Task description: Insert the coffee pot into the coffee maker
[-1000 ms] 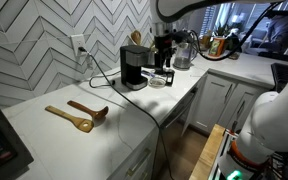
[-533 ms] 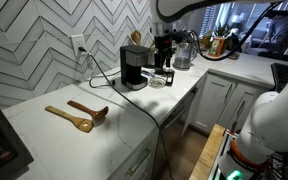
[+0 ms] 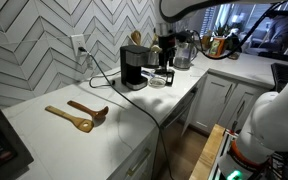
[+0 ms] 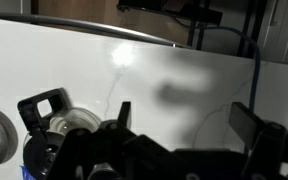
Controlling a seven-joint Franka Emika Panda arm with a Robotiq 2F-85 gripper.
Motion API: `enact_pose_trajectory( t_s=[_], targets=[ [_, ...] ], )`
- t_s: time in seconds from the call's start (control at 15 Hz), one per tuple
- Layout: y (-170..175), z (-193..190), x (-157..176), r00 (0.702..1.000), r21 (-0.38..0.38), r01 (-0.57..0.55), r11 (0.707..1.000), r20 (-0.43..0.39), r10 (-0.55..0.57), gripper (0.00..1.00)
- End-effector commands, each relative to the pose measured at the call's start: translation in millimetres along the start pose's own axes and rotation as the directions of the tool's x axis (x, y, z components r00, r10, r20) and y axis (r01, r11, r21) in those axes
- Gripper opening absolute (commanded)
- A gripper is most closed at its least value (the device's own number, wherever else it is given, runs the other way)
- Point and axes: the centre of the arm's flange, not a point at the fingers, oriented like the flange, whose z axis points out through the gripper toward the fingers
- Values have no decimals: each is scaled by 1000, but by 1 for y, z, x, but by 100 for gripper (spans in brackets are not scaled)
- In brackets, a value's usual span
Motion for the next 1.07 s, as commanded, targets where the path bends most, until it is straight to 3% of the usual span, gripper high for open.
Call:
enact_pose_trajectory(
  t_s=[0.0,0.13,0.53,0.6,1.0],
  targets=[
    [42,15,-21,995,-25,99,995,22,-99,100],
    [61,27,-30,981,-39,193,980,25,-193,100],
    [107,62,-39,886,-95,457,885,-37,-461,100],
    [95,47,-24,919,-72,391,917,-14,-393,100],
    [95,48,-22,916,-78,399,914,-18,-401,100]
  ],
)
